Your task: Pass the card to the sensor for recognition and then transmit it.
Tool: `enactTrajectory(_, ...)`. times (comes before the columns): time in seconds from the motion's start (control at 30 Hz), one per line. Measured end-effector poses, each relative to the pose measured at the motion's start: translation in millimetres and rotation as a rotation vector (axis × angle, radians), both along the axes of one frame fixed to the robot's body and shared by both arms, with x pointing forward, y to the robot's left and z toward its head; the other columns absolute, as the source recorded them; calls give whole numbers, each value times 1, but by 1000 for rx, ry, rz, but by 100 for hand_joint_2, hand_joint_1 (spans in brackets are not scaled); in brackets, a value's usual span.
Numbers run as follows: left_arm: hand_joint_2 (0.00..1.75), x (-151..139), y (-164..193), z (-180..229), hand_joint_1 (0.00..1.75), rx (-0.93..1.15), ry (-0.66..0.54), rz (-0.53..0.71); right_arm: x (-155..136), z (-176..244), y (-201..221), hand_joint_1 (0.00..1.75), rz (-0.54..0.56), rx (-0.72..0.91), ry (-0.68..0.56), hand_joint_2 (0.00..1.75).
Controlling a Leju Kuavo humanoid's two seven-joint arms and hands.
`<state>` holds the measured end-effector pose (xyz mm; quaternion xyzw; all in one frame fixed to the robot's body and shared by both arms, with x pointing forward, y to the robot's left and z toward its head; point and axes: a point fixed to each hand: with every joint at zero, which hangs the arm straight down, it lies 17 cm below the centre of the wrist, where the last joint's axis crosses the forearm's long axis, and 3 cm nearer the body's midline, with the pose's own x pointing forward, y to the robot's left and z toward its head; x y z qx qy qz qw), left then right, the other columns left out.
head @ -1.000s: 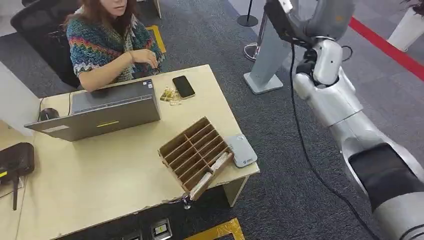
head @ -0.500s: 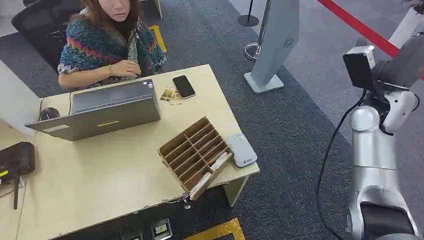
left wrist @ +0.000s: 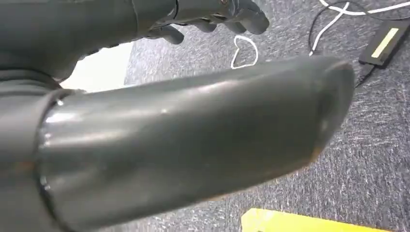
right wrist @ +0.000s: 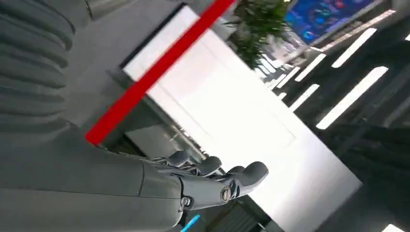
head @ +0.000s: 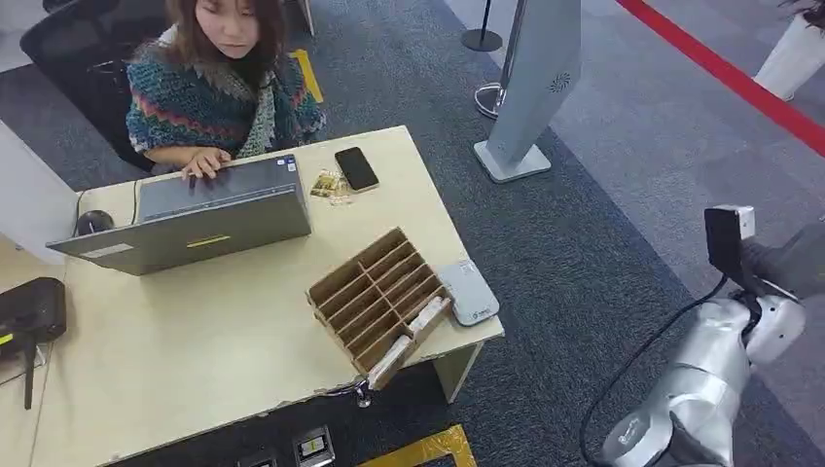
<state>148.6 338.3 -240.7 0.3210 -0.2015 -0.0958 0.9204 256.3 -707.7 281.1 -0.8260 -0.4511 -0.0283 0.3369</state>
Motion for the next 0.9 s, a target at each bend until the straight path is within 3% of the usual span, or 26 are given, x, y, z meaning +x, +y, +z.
enactTrajectory(0.23,0,-5,-1,-2,0,-11,17,45,-27,-126,-16,0,-144,276,218,175)
enactTrajectory(0.4,0,-8,-1,-4,0,-21,28,60,-61,-228,1,0,-227,518,359,175)
enactTrajectory(0.7,0,-9,-2,-5,0,-35,37,60,-129,-347,43,0,-383,850,493,175)
enactTrajectory(0.9,0,-10,-2,-7,0,-42,51,44,-159,-411,86,0,-433,1043,587,175)
